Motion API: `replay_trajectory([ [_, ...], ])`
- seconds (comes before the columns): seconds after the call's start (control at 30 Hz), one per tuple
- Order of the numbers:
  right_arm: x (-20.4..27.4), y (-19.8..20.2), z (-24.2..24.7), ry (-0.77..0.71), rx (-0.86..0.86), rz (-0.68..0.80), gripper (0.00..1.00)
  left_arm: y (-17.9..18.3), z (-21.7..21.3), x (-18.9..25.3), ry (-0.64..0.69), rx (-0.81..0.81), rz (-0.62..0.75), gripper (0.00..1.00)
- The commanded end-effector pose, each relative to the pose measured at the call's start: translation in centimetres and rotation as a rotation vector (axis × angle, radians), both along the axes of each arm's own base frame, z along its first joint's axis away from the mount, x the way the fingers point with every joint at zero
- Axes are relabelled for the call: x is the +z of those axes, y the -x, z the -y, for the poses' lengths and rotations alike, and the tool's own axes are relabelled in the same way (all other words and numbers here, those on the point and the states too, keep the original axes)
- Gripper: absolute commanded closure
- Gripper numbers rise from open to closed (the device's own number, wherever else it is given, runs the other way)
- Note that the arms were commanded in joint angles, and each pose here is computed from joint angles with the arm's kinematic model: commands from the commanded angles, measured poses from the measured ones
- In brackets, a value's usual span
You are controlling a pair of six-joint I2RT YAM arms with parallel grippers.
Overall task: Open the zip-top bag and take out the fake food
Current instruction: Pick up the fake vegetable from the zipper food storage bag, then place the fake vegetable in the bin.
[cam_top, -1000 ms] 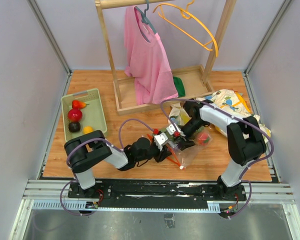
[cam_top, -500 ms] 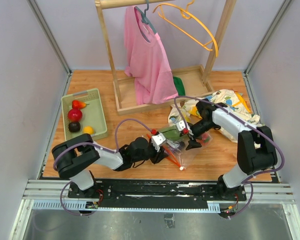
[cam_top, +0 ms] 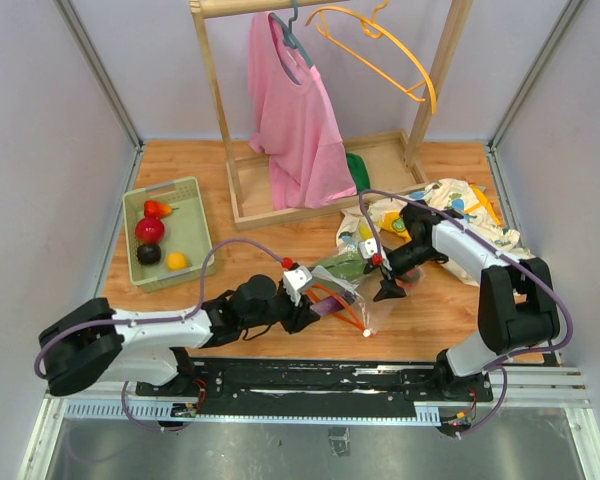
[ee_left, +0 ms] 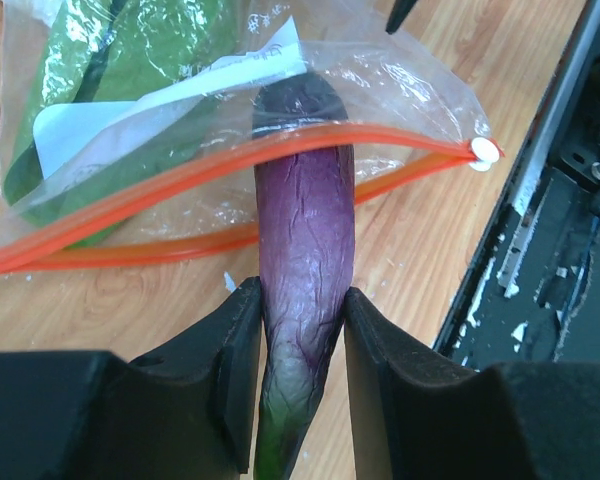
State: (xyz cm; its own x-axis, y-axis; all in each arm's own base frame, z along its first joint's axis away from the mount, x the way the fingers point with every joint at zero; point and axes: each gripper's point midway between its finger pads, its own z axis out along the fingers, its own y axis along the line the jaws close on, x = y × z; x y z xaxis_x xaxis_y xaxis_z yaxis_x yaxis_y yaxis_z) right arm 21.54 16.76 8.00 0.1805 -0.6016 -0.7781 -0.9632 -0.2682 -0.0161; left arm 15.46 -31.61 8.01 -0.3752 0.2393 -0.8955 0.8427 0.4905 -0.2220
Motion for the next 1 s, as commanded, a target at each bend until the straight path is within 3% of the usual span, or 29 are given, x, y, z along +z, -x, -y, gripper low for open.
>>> replay_trajectory([
  [0.0, 0.2, -0.3, 0.0, -0.029, -0.046, -0.032, 0.27, 2.0, -1.7, 0.0, -0.067, -0.03, -0.071, 1.0],
  [0.57, 1.4, -0.6, -0.5, -0.075, -0.075, -0.043, 0.27, 4.8, -5.0, 5.4, 0.034, 0.105, -0.301, 1.0],
  [0.97, 2.1, -0.3, -0.7, -0.099, -0.075, -0.037, 0.27, 3.8, -7.0, 10.4, 0.157, 0.32, -0.402, 1.0],
])
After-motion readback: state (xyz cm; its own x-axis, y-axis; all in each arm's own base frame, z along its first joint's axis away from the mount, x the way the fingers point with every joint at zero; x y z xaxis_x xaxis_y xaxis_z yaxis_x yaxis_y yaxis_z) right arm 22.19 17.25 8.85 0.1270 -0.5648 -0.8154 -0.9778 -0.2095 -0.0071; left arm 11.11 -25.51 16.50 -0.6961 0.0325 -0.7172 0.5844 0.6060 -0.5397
